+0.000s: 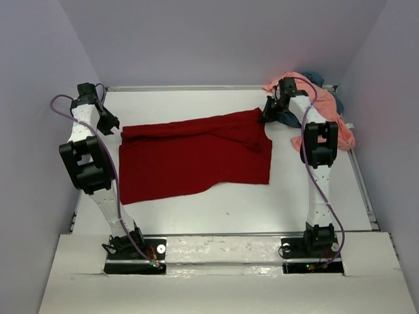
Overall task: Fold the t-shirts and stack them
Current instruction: Fold the flattened tshirt in 1/3 of the way
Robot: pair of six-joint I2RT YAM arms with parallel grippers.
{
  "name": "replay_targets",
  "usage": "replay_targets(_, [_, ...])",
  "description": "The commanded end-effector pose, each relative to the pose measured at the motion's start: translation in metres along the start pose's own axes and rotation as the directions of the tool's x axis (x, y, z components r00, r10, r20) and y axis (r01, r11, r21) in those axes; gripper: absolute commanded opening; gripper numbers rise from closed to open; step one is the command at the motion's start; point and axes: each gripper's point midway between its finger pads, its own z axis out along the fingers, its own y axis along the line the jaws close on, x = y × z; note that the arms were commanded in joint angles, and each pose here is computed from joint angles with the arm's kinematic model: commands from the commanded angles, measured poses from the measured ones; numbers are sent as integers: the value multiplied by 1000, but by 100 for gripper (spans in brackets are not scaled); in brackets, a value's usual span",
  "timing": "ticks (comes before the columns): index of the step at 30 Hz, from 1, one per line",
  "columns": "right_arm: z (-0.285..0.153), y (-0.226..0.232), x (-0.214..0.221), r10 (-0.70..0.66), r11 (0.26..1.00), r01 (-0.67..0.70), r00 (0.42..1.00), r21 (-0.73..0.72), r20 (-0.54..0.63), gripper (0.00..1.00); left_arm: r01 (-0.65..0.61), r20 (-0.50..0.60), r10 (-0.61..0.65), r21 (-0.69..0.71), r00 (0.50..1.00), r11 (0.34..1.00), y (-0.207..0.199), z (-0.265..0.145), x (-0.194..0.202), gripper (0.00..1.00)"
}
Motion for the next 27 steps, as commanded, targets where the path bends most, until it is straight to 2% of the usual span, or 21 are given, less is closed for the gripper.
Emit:
replay_targets(1, [-7, -7, -18, -6, 1000, 6, 999, 6, 43, 0, -11, 40, 9, 40, 999, 999, -5, -13, -7, 48])
replay_targets(3, [-6, -7, -18, -6, 1000, 6, 999, 3, 42, 0, -10, 46, 8, 48, 999, 999, -6, -13, -8, 57])
replay_targets(5, [-6, -6, -18, -5, 1000, 5, 999, -2, 41, 0, -10, 49, 7, 48, 999, 999, -7, -14, -10, 62])
replay_targets(13, [-6, -4, -19, -5, 1000, 5, 999, -11, 40, 0, -12, 58, 9, 55, 998, 998, -12, -12, -18, 62])
replay_targets(24, [-9, 0, -20, -6, 1000, 7, 999, -19, 44, 0, -46, 104, 23, 223, 994, 974, -48, 16, -32, 62])
replay_targets(27, [-10, 0, -20, -2, 1000, 3, 999, -21, 44, 0, -49, 82, 31, 236, 996, 970, -52, 28, -31, 62])
